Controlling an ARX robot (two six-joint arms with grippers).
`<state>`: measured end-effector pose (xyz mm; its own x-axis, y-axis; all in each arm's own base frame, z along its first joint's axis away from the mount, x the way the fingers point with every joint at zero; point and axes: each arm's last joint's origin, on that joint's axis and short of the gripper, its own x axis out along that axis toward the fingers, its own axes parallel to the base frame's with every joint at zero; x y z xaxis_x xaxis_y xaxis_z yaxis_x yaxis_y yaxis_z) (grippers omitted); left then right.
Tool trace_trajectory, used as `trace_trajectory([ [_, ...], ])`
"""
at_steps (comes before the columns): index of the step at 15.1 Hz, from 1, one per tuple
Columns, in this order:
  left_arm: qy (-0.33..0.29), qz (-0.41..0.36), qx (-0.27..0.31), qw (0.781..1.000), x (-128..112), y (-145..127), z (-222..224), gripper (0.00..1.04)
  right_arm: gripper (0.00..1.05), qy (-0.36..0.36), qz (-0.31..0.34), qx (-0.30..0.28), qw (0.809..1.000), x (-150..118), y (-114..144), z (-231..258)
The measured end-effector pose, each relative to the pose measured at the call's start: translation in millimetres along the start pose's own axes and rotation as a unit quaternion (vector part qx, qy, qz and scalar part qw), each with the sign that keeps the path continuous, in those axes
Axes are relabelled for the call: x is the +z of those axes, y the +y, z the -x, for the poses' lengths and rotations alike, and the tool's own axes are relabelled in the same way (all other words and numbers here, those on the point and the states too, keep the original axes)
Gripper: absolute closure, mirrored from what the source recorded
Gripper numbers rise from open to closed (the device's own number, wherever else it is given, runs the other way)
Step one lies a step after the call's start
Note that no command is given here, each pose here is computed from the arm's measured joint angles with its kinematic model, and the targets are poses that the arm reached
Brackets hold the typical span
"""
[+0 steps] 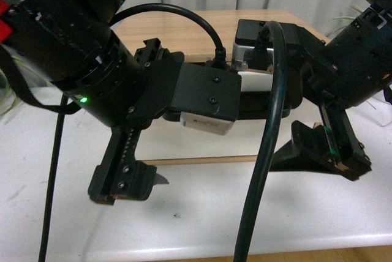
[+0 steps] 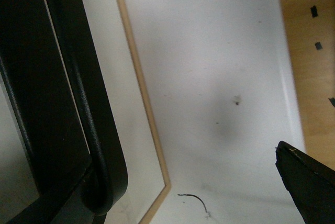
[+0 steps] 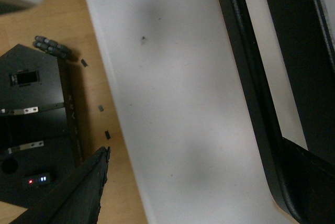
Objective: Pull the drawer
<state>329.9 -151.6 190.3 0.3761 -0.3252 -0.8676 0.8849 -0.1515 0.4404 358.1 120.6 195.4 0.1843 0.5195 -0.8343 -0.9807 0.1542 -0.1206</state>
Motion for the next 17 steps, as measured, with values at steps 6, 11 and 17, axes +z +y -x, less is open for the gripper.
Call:
trace_trajectory([
  [6, -0.019, -0.054, -0.034, 0.998, 9.2, -44.9, 26.1, 0.07, 0.06, 0.030, 0.036, 0.021, 0.999, 4.0, 58.7, 10.5],
  [11, -0.066, -0.044, 0.064, 0.995, 12.3, -46.8, 40.9, 0.07, 0.06, -0.043, 0.027, -0.025, 0.998, 8.7, 71.6, 25.2],
  [17, -0.177, 0.190, 0.302, 0.917, -24.5, -93.3, 118.2, 0.07, 0.06, -0.132, -0.123, -0.378, 0.908, -41.7, 107.5, 107.9],
])
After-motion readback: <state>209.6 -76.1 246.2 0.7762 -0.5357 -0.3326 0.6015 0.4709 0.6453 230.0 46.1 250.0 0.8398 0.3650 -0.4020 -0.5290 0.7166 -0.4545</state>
